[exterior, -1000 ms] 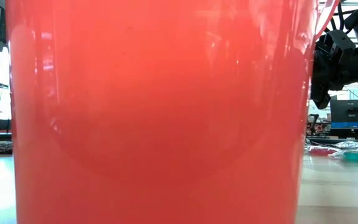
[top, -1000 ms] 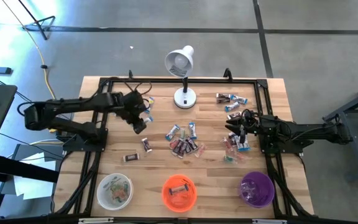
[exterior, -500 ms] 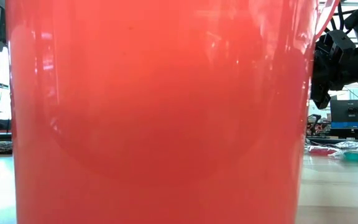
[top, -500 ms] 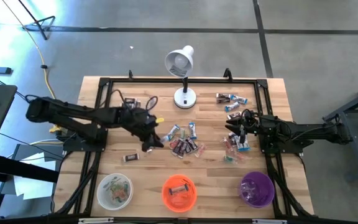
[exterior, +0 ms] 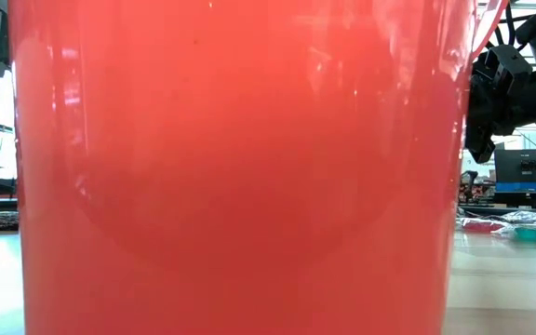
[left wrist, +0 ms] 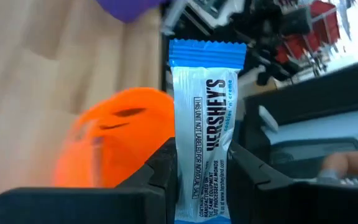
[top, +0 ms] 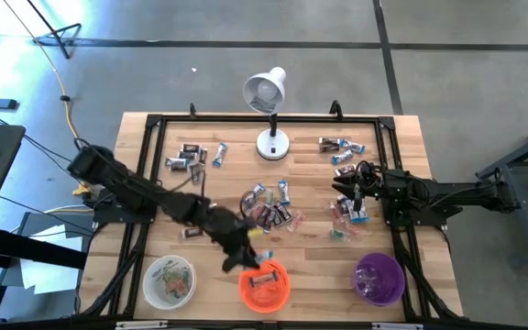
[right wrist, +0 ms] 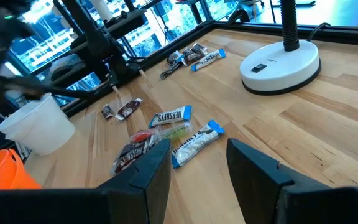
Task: Organize candy in baskets
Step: Put the white chocolate bar into the orange bucket
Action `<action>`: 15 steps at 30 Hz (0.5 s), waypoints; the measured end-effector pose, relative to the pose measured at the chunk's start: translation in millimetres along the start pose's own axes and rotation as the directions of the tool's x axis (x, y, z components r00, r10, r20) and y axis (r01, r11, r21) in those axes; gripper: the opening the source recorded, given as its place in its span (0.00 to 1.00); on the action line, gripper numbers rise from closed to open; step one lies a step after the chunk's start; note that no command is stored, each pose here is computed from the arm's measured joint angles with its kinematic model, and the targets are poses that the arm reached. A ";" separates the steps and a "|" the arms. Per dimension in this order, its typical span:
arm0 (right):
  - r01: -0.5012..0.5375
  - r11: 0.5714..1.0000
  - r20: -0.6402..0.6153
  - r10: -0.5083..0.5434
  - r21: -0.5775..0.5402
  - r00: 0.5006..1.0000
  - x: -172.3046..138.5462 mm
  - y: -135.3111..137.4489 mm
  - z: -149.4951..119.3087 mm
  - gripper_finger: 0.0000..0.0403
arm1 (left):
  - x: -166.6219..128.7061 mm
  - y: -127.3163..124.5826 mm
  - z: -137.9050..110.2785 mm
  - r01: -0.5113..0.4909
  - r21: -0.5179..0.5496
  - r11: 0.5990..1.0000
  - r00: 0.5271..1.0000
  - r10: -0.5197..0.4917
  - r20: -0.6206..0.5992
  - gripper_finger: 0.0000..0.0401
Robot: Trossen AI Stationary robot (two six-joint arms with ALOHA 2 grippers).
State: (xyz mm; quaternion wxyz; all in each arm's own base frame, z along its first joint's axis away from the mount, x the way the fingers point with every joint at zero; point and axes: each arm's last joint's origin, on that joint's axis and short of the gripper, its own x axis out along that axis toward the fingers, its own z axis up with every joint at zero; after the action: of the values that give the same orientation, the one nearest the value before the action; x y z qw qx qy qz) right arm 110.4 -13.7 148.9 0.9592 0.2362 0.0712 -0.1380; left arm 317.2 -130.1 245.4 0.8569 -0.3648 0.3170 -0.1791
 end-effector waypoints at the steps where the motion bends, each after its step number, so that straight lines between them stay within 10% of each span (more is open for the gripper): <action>1: 0.000 1.000 0.000 0.000 0.000 1.000 0.0 0.1 0.1 0.38 | 5.3 -5.1 -1.7 -0.005 0.006 1.000 1.000 0.005 -0.006 0.18; 15: 0.000 1.000 0.000 0.000 0.000 1.000 0.0 0.0 0.0 0.38 | 39.7 -18.2 -12.7 -0.181 -0.132 0.975 0.983 0.173 -0.064 0.42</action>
State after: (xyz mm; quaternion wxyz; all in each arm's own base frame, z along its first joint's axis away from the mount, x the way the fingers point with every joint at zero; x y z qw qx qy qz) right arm 110.4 -13.7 148.9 0.9592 0.2363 0.0711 -0.1380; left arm 336.4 -170.2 235.7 0.8338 -0.3883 0.3821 -0.0893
